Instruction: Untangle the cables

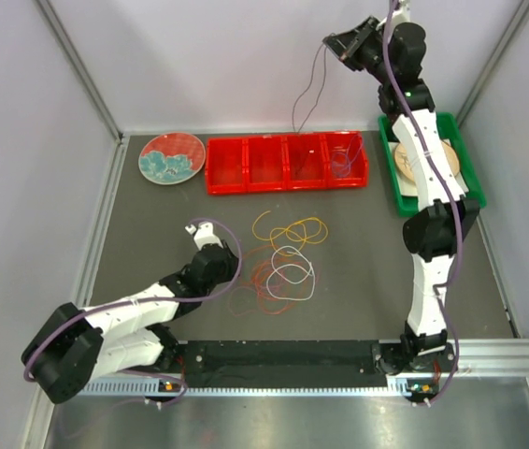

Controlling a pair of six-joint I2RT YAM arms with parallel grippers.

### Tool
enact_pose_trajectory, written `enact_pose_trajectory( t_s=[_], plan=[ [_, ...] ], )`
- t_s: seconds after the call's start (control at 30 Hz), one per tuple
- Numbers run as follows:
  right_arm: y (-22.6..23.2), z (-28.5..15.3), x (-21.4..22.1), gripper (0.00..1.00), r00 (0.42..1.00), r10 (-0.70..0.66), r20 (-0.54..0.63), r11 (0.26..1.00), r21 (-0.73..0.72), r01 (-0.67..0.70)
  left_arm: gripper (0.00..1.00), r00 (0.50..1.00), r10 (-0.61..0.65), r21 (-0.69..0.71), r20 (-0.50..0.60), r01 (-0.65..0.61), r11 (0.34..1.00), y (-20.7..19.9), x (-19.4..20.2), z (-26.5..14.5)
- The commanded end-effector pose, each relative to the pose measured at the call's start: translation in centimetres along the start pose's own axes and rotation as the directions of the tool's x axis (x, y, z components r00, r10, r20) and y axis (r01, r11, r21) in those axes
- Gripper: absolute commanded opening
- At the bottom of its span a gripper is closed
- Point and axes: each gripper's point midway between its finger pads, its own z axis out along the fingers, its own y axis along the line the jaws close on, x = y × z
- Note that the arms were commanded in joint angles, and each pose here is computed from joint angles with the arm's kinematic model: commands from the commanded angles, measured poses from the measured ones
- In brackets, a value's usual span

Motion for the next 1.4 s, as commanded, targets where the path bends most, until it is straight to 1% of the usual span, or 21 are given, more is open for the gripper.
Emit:
enact_pose_trajectory(
  t_s=[0.0,0.2,0.6,0.93,1.2,1.37],
  plan=[
    [0.0,0.5,-2.1,0.0,0.997,-0.042,0.07,0.998,-0.042,0.045,0.23,0.999,-0.038,0.054,0.023,0.036,0.998,-1.1,-0.8,0.3],
    [-3.0,1.1,0.4,0.0,0.998,-0.064,0.02,0.998,0.006,0.064,0.22,0.999,-0.043,0.05,0.014,0.042,0.998,-0.9,-0.7,0.5],
    [-7.4,1.7,3.4,0.0,0.987,-0.153,-0.047,0.984,0.082,0.157,0.21,0.999,-0.045,0.051,0.009,0.045,0.998,-0.8,-0.6,0.5],
    [-11.2,2.2,6.7,0.0,0.982,-0.151,-0.115,0.979,0.124,0.165,0.21,0.999,-0.047,0.052,0.007,0.047,0.998,-0.7,-0.6,0.6],
    [-13.1,2.6,8.4,0.0,0.981,-0.135,-0.142,0.972,0.174,0.159,0.21,0.999,-0.05,0.052,0.007,0.05,0.997,-0.7,-0.6,0.6],
    [-13.0,3.3,10.8,0.0,0.974,-0.148,-0.172,0.962,0.203,0.182,0.21,0.999,-0.05,0.053,0.005,0.05,0.997,-0.7,-0.6,0.6]
  ],
)
